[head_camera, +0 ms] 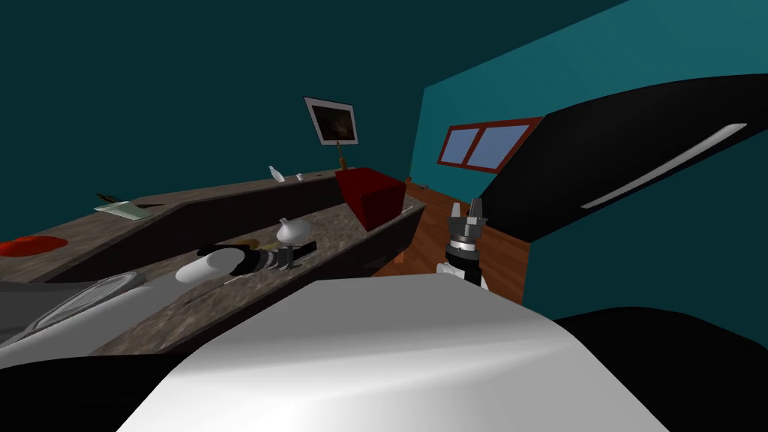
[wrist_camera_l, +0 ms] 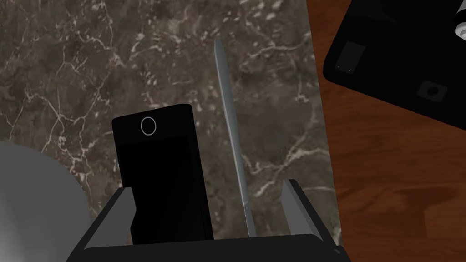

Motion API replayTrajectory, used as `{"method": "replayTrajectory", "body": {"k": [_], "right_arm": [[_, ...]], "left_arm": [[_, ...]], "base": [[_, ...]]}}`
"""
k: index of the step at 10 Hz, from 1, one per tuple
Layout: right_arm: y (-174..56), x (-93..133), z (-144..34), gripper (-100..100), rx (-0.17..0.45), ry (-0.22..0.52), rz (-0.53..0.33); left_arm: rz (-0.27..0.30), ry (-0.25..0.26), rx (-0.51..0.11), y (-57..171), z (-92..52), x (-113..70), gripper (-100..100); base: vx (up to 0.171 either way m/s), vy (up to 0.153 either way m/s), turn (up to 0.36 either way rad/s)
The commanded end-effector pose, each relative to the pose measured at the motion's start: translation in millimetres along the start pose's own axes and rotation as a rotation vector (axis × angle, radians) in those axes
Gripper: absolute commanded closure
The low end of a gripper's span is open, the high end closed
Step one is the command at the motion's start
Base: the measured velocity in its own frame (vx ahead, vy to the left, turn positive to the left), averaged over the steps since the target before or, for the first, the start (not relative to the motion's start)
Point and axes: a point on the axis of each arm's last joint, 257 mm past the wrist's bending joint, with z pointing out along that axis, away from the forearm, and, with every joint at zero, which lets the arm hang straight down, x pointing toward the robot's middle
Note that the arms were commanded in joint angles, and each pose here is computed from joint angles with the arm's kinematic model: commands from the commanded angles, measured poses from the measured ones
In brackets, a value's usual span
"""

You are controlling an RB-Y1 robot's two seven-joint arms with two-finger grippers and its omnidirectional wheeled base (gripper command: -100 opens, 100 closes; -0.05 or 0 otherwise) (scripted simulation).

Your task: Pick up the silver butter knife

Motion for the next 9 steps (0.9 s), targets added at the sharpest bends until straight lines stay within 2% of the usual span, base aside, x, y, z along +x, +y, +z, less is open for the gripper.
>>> {"method": "replayTrajectory", "body": {"k": [1,2,3,6,9], "right_arm": [[0,0,0.0,0,0.0,0.0,0.0],[0,0,0.0,0,0.0,0.0,0.0],[0,0,0.0,0,0.0,0.0,0.0],[0,0,0.0,0,0.0,0.0,0.0],[0,0,0.0,0,0.0,0.0,0.0]], "left_arm": [[-0.039,-0.034,-0.056,10,-9.4,-19.7,-100],[-0.072,-0.062,-0.095,18,-16.7,-34.2,-100],[-0.072,-0.063,-0.106,21,-17.3,-34.3,-100],[-0.16,-0.143,-0.221,48,-41.7,-70.8,-100],[-0.224,-0.204,-0.299,68,-62.0,-94.9,-100]], "base": [[0.065,-0.06,-0.027],[0.114,-0.067,-0.042],[0.091,-0.062,-0.01],[0.095,-0.079,-0.024],[0.095,-0.069,0.021]]}}
